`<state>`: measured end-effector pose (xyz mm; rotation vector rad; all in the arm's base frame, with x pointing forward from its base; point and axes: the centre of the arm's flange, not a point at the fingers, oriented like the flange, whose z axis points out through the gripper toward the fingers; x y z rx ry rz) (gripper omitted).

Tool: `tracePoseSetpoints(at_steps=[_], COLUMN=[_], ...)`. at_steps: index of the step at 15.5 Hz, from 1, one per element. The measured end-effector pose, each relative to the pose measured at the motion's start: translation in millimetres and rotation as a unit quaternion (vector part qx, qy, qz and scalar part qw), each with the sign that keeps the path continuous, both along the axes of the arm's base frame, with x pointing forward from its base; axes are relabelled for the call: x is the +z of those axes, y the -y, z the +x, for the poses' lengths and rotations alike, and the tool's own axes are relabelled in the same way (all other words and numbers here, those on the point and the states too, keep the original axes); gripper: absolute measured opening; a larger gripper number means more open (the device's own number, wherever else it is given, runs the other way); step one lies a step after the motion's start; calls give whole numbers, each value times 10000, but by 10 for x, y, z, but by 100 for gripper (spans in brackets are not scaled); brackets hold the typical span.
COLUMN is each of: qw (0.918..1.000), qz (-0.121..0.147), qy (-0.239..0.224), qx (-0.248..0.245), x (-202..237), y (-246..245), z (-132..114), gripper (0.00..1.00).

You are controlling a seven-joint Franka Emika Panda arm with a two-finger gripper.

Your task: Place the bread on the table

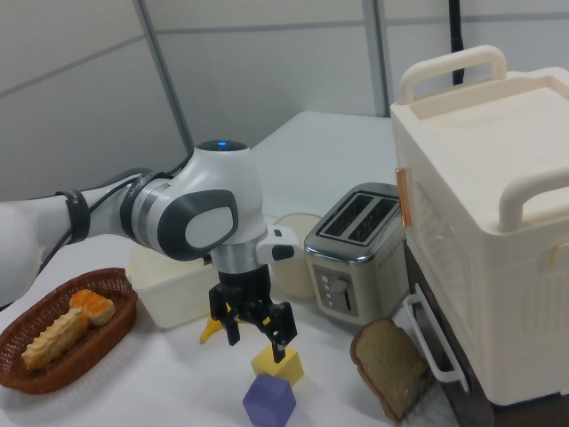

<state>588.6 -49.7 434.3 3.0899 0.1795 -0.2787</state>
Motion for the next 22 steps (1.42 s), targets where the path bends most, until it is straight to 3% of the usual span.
tracePoseSetpoints(at_steps=[11, 22], qw=[9999, 9978], qz=[-21, -152], qy=[143, 341], qx=[19, -553], x=[-170, -473], y=[-25, -115], z=[71, 230], gripper=[100, 100])
